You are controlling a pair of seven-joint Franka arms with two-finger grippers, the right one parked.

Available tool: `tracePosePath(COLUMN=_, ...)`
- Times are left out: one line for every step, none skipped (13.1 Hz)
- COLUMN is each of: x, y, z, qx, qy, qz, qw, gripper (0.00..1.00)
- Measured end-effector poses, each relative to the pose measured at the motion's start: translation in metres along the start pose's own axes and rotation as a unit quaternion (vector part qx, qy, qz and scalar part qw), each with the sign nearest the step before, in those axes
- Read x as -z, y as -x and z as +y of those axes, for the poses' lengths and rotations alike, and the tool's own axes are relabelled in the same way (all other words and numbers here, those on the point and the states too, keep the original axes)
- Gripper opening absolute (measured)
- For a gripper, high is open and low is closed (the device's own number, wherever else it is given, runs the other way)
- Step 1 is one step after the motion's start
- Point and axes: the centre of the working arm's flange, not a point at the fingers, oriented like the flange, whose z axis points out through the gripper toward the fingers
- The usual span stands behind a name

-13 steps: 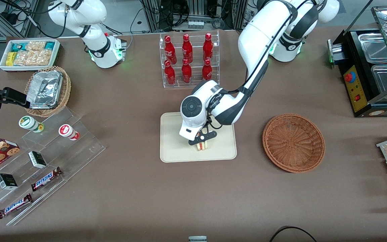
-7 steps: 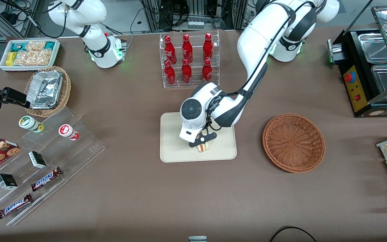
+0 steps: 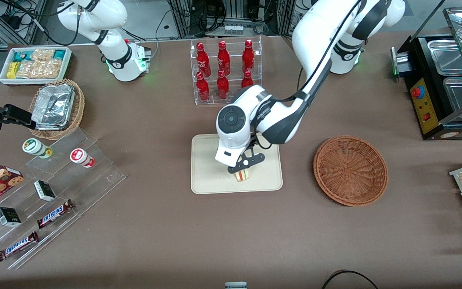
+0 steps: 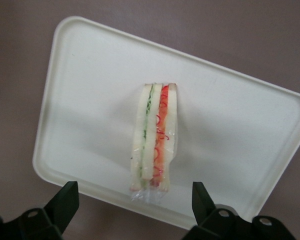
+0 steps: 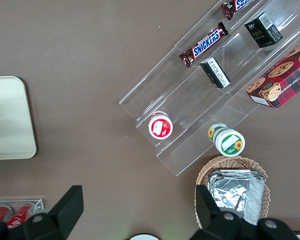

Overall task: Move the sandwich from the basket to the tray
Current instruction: 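Lower the sandwich onto the tray and open the left gripper, then raise the left gripper away from the sandwich on the tray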

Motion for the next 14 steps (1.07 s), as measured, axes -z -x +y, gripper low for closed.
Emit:
tracePosePath(x=0.019, y=-0.006, z=-0.011, qx=-0.007, qy=-0.001, qz=0.001, qw=1.0000, gripper=1.00)
tracePosePath(x=0.037, y=-0.012, z=-0.021, qx=-0.011, qy=-0.004, qz=0.001, qw=0.9999, gripper=1.00)
tracePosePath(x=0.056, y=-0.017, z=-0.033, qx=-0.008, qy=-0.006, qz=0.004, qw=0.9999, gripper=1.00)
tracePosePath(x=0.073, y=-0.025, z=-0.046, qx=-0.001, qy=-0.008, qz=0.007, qw=0.9999, gripper=1.00)
tracePosePath(x=0.089, y=-0.038, z=-0.063, qx=0.007, qy=-0.007, qz=0.008, qw=0.9999, gripper=1.00)
tracePosePath(x=0.101, y=-0.055, z=-0.083, qx=0.007, qy=-0.007, qz=0.008, qw=0.9999, gripper=1.00)
tracePosePath(x=0.108, y=-0.069, z=-0.102, qx=0.003, qy=-0.008, qz=0.007, qw=0.9999, gripper=1.00)
tracePosePath(x=0.112, y=-0.081, z=-0.120, qx=-0.001, qy=-0.010, qz=0.006, qw=0.9999, gripper=1.00)
tracePosePath(x=0.117, y=-0.093, z=-0.140, qx=-0.011, qy=-0.011, qz=0.004, qw=0.9999, gripper=1.00)
tracePosePath(x=0.124, y=-0.106, z=-0.162, qx=-0.025, qy=-0.010, qz=0.004, qw=0.9996, gripper=1.00)
tracePosePath(x=0.130, y=-0.118, z=-0.186, qx=-0.039, qy=-0.010, qz=0.003, qw=0.9992, gripper=1.00)
tracePosePath(x=0.134, y=-0.126, z=-0.209, qx=-0.050, qy=-0.012, qz=0.001, qw=0.9987, gripper=1.00)
tracePosePath(x=0.138, y=-0.132, z=-0.231, qx=-0.060, qy=-0.013, qz=-0.001, qw=0.9981, gripper=1.00)
tracePosePath(x=0.142, y=-0.136, z=-0.251, qx=-0.071, qy=-0.013, qz=-0.002, qw=0.9974, gripper=1.00)
